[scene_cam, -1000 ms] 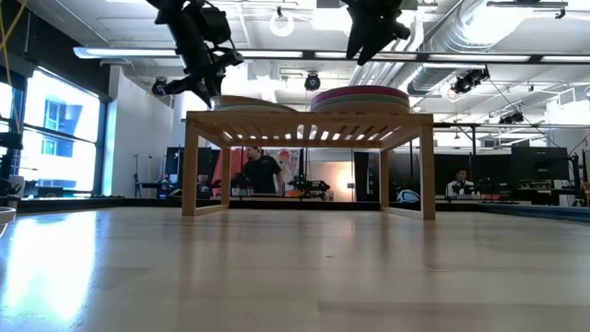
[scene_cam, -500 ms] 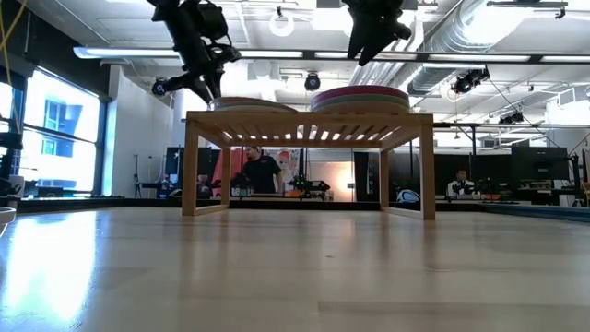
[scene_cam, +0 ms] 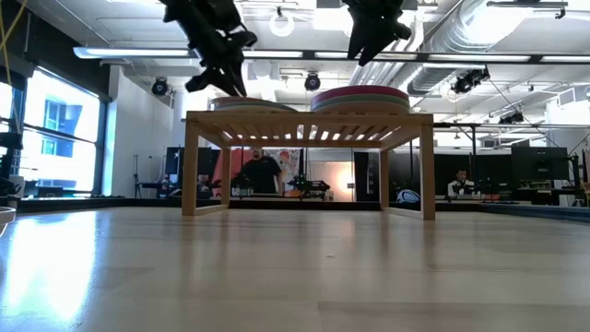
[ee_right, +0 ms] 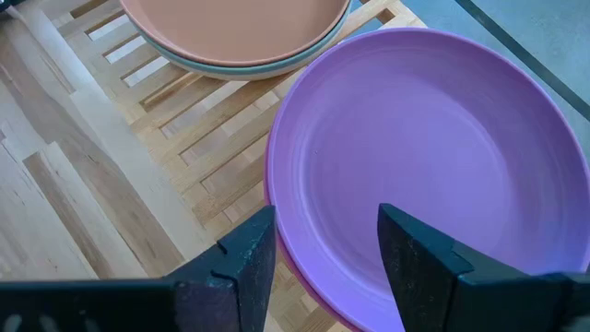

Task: Place and stack plates onto a shelf
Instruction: Stack the brown plate on the light green plate on the shelf, then stack the white plate on the brown plate on the shelf

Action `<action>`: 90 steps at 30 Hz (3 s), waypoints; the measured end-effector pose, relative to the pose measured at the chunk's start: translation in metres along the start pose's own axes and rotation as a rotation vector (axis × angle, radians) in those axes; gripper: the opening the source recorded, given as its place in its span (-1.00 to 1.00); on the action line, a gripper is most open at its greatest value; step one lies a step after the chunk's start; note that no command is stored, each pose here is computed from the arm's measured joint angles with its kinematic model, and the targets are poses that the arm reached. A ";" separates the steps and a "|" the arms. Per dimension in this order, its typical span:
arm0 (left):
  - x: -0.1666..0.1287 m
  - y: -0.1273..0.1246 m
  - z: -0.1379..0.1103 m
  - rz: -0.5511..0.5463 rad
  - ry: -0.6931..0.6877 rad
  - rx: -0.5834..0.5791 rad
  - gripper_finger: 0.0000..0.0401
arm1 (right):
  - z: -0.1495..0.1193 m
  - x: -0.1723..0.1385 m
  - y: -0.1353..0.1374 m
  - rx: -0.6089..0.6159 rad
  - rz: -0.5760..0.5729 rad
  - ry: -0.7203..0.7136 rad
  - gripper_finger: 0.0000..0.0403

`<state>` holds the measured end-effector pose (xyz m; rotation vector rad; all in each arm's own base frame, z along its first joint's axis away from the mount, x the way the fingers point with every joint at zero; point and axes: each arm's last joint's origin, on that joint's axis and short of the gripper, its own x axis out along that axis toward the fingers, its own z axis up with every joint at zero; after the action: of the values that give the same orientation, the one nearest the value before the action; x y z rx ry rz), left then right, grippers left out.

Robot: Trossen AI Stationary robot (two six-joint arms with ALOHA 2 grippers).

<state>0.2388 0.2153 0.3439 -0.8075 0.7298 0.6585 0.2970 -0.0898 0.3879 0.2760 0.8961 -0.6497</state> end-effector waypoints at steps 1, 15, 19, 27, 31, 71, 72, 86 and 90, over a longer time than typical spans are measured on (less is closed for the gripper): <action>0.005 -0.001 -0.001 0.017 0.014 0.002 -0.73 | 0.000 0.000 0.000 0.000 0.000 0.000 -0.17; 0.042 0.004 -0.005 0.074 0.147 -0.024 -0.74 | 0.000 0.000 0.000 -0.001 -0.001 0.003 -0.17; 0.040 0.003 -0.003 0.065 0.121 -0.009 -0.74 | -0.001 0.000 0.000 -0.002 -0.003 0.007 -0.17; 0.005 -0.004 -0.004 0.029 0.029 0.010 -0.74 | -0.001 0.000 0.000 -0.002 -0.003 0.008 -0.17; -0.024 -0.012 -0.014 0.002 -0.003 0.025 -0.74 | -0.001 0.000 0.000 -0.002 0.004 0.010 -0.17; -0.081 -0.109 -0.307 -0.088 0.535 0.843 -0.74 | -0.070 -0.054 0.113 0.308 0.214 0.124 -0.17; -0.078 -0.108 -0.313 -0.087 0.538 0.824 -0.74 | -0.072 -0.056 0.115 0.317 0.216 0.120 -0.17; -0.038 -0.085 -0.366 -0.133 0.546 0.817 -0.74 | -0.088 -0.070 0.134 0.329 0.224 0.060 -0.17; -0.029 -0.079 -0.374 -0.150 0.546 0.805 -0.74 | -0.089 -0.069 0.137 0.324 0.217 0.052 -0.17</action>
<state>0.1628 -0.1384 0.2167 -0.2727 1.2996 -0.0375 0.2959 0.0868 0.3831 0.6739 0.7943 -0.5863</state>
